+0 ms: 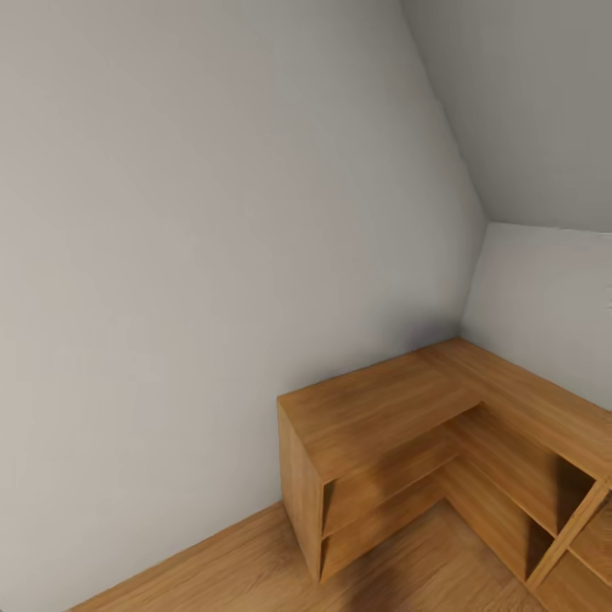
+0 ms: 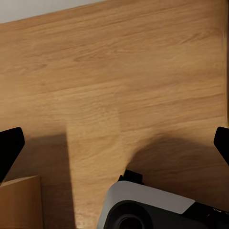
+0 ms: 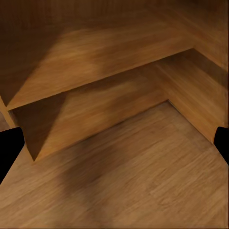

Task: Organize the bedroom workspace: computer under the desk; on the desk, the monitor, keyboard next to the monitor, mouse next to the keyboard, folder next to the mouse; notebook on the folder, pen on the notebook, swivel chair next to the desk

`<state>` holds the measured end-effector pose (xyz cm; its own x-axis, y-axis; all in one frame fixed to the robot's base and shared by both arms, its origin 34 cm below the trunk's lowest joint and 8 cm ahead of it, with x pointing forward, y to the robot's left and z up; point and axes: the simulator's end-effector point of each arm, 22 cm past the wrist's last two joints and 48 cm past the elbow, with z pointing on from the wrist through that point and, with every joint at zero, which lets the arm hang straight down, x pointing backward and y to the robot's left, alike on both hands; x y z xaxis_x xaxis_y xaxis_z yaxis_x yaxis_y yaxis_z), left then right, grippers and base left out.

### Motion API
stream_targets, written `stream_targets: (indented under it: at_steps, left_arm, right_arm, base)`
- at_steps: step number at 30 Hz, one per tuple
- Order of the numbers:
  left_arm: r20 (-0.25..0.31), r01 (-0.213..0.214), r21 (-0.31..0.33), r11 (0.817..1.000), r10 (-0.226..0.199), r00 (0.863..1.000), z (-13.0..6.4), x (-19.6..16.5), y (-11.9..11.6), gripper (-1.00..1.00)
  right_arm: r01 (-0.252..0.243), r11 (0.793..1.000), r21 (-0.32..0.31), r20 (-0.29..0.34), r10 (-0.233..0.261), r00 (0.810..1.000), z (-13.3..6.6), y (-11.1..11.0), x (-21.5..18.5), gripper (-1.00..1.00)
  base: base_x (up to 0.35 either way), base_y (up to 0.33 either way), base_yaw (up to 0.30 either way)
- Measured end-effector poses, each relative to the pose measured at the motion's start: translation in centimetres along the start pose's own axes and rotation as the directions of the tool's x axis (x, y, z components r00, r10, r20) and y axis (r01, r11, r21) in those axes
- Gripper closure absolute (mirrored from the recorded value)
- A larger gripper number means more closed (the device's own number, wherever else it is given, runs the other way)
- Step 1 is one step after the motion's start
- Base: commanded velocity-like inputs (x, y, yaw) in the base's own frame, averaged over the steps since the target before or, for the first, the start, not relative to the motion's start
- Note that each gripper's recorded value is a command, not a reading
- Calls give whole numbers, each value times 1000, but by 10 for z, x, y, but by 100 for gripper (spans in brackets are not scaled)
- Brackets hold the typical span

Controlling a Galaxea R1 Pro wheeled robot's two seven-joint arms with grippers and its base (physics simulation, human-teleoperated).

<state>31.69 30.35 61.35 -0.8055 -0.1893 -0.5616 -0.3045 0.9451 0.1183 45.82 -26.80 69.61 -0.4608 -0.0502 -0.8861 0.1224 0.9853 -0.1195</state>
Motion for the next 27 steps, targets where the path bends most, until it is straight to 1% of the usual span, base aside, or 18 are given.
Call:
stream_targets:
  at_steps: [5, 10, 16, 23, 27]
  left_arm:
    - [5, 2, 2, 1000, -2, 1000, 0, -2, -1, -100]
    - [10, 3, 3, 1000, -3, 1000, 0, -4, -1, -100]
    - [16, 5, 5, 1000, -5, 1000, 0, -6, -2, -100]
    - [24, 7, 6, 1000, -7, 1000, 0, -9, -3, -100]
    - [26, 8, 6, 1000, -8, 1000, 0, -10, -3, -100]
  right_arm:
    - [3, 1000, 0, 4, -3, 1000, 1, -1, -2, -100]
    - [17, 1000, 1, -27, -17, 1000, 2, -3, 3, -100]
    - [19, 1000, 1, -29, -19, 999, 3, -3, 3, -100]
    - [28, 1000, 2, -49, -28, 998, 4, -4, 5, -100]
    - [28, 1000, 3, -45, -27, 999, 4, -4, 4, -100]
  base:
    - [0, 0, -201]
    - [0, 0, -201]
    - [0, 0, -201]
    - [0, 0, -201]
    - [0, 0, -90]
